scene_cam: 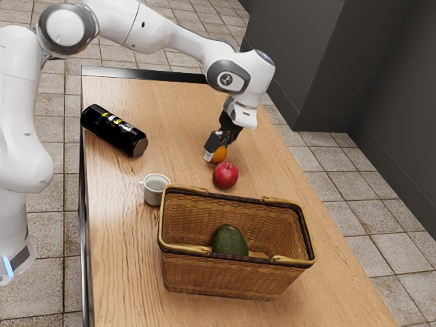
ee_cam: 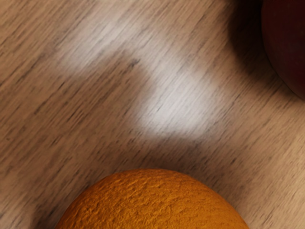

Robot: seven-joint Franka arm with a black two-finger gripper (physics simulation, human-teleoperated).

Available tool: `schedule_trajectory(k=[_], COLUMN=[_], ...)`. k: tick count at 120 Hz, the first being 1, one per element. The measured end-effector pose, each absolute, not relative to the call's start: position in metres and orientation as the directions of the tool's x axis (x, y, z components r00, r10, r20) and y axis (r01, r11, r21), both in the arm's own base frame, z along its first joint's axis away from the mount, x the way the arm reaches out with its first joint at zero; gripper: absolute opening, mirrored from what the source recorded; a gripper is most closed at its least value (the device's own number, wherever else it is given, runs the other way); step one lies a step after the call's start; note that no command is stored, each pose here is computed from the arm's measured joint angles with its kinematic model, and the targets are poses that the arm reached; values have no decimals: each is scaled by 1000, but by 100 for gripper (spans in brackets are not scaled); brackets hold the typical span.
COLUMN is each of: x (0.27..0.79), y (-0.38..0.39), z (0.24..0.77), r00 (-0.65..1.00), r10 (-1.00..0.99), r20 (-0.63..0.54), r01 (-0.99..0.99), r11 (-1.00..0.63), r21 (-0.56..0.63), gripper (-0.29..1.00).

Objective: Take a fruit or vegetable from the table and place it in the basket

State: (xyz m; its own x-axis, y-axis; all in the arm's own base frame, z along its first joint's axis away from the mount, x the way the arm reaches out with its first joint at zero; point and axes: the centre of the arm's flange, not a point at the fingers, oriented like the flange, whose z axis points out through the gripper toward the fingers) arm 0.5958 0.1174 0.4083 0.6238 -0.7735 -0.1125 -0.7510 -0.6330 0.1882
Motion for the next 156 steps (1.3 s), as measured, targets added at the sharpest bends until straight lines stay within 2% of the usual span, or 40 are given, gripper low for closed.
schedule_trajectory(k=[27,80,88,105,122,136,156], x=[596,596,595,583,572,559,491], y=[117,116,116,108,90,11,-211], z=[408,411,431,547,572,598,609], r00=[627,630,632,626,602,498,154], r10=[-771,-769,-770,-780,-799,-867,-986], r20=[-112,-111,-89,17,3,-17,-71], r01=[-749,-750,-756,-780,-799,-867,-988], r11=[-636,-639,-638,-625,-602,-498,-153], r21=[185,170,147,24,14,-10,-12], gripper=[39,35,33,35,34,33,34])
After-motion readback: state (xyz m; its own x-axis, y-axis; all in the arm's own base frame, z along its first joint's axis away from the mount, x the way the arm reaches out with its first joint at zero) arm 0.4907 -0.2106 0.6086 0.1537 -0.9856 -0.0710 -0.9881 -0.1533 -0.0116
